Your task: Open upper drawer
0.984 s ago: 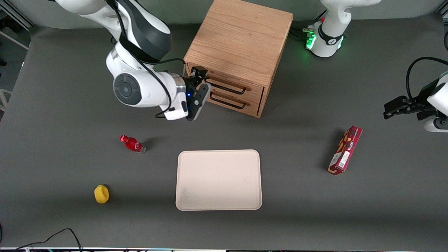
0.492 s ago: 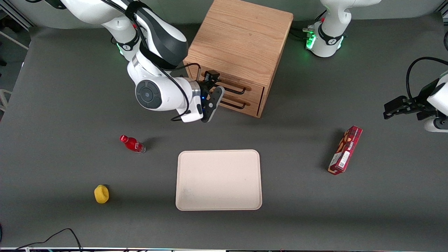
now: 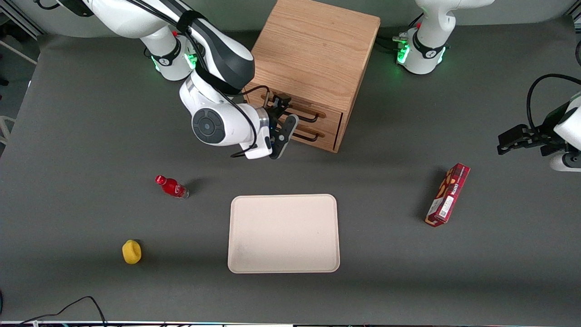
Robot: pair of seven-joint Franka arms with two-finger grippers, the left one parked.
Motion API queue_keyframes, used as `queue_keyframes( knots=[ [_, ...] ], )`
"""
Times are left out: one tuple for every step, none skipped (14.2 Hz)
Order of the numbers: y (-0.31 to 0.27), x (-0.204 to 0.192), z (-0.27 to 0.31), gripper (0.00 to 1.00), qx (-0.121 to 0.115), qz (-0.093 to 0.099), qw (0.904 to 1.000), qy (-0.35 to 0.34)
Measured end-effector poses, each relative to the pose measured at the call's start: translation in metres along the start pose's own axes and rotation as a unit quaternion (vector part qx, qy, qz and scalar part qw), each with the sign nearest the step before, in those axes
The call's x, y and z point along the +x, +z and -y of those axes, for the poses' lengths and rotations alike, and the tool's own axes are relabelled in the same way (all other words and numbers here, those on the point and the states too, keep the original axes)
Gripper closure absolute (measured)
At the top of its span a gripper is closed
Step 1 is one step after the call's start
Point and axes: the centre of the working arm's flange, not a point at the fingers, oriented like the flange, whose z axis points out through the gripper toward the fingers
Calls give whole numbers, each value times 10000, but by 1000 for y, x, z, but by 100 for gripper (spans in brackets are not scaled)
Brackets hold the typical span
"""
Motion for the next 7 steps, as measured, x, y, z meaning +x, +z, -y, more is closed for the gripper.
queue_keyframes(
  knots=[
    [3,0,1,0,-9,-1,10000,-2],
    [6,0,1,0,-11,6,10000,-2],
    [8,0,1,0,-23,-12,10000,-1],
    [9,0,1,0,-29,-11,10000,-5],
    [8,0,1,0,-36,-13,10000,-7],
    [8,0,1,0,-50,-21,10000,-8],
    [8,1,0,0,-74,-32,10000,-9]
  ],
)
